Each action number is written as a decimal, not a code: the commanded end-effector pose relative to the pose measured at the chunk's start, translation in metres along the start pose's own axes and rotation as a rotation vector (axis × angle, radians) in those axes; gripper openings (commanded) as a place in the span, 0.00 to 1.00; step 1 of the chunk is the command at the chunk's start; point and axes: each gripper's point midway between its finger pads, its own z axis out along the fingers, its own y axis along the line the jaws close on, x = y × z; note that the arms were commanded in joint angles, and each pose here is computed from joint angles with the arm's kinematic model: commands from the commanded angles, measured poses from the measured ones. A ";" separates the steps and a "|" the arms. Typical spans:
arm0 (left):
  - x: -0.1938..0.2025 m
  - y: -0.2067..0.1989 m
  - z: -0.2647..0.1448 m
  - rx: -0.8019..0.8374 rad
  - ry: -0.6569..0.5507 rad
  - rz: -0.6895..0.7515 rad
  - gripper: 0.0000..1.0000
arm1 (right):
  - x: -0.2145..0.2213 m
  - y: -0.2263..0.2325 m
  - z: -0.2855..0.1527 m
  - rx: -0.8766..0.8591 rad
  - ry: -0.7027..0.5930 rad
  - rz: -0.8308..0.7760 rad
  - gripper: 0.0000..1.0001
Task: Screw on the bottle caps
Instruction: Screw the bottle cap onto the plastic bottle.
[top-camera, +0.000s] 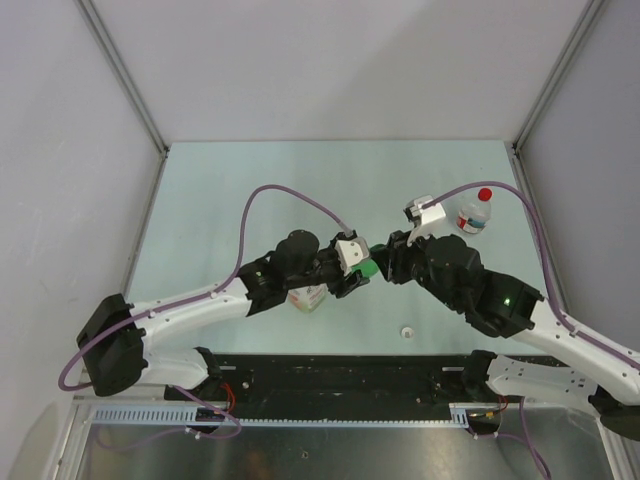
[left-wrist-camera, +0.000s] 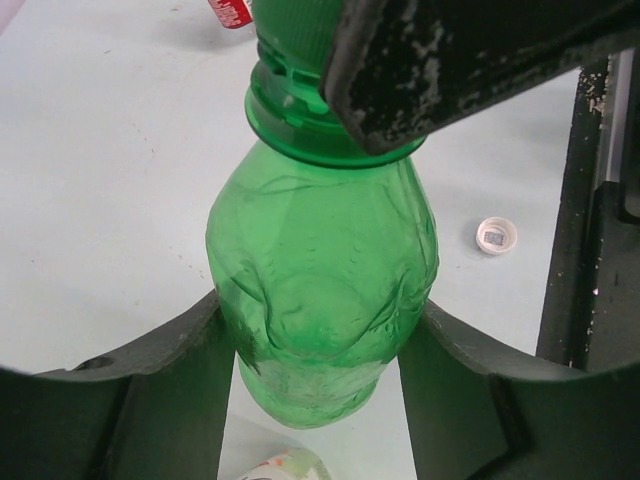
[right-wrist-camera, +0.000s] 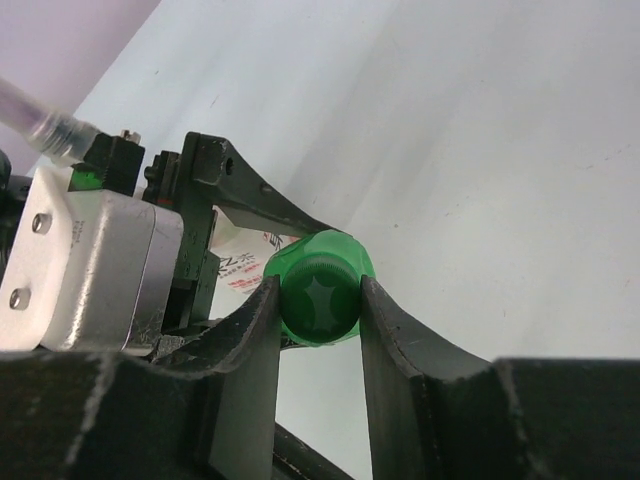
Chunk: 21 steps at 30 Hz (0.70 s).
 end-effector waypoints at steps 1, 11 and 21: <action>-0.069 0.023 -0.002 -0.098 -0.204 0.038 0.00 | 0.012 0.009 0.001 -0.016 0.030 0.064 0.25; -0.048 0.009 0.004 -0.033 -0.166 0.021 0.00 | -0.005 0.019 -0.006 -0.089 -0.020 0.018 0.41; -0.032 -0.005 0.009 0.029 -0.135 -0.041 0.00 | -0.025 0.033 -0.014 -0.174 -0.090 -0.001 0.55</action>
